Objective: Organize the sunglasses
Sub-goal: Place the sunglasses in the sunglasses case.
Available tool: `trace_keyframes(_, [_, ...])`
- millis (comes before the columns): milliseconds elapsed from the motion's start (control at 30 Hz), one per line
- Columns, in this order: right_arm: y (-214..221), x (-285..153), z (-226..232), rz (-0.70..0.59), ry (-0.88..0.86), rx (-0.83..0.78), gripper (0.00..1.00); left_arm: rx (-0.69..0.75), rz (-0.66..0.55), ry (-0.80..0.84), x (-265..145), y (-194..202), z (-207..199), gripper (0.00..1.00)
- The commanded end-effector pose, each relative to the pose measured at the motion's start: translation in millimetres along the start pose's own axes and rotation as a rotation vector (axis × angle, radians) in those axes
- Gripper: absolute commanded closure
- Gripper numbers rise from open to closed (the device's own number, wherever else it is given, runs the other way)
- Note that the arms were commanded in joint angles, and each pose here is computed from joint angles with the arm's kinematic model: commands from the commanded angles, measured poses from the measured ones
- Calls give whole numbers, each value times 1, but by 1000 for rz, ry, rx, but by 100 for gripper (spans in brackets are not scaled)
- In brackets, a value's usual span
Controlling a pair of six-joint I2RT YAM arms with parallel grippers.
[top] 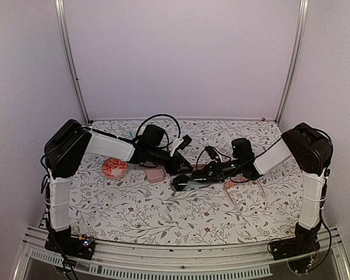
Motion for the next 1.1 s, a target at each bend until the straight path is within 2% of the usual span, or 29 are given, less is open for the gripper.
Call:
trace_keyframes(0, [-9,-3,16,-45,-19,-50,76,1,-9,-1,-4,0,0,62])
trace_keyframes(267, [-8,-3,13,-69,13,-38,76,1,-10,-1,-5,0,-1,62])
trace_keyframes(767, [0,-10,20,-200,37,19,76,-13,-22,-16,-7,2,-2,62])
trace_keyframes(1067, [4,-3,20,-222,39,43,76,-27,-35,-28,-8,1,-2,62])
Point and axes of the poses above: each gripper's point midway between its finger pads, its own x axis out along the fingers, its own z axis along the line the jaws close on, y = z × x, the point moved 9 cm from there along -x, back along the fingers, and after that the axes turned 3 degrees about -x, right-handed, at the moved point
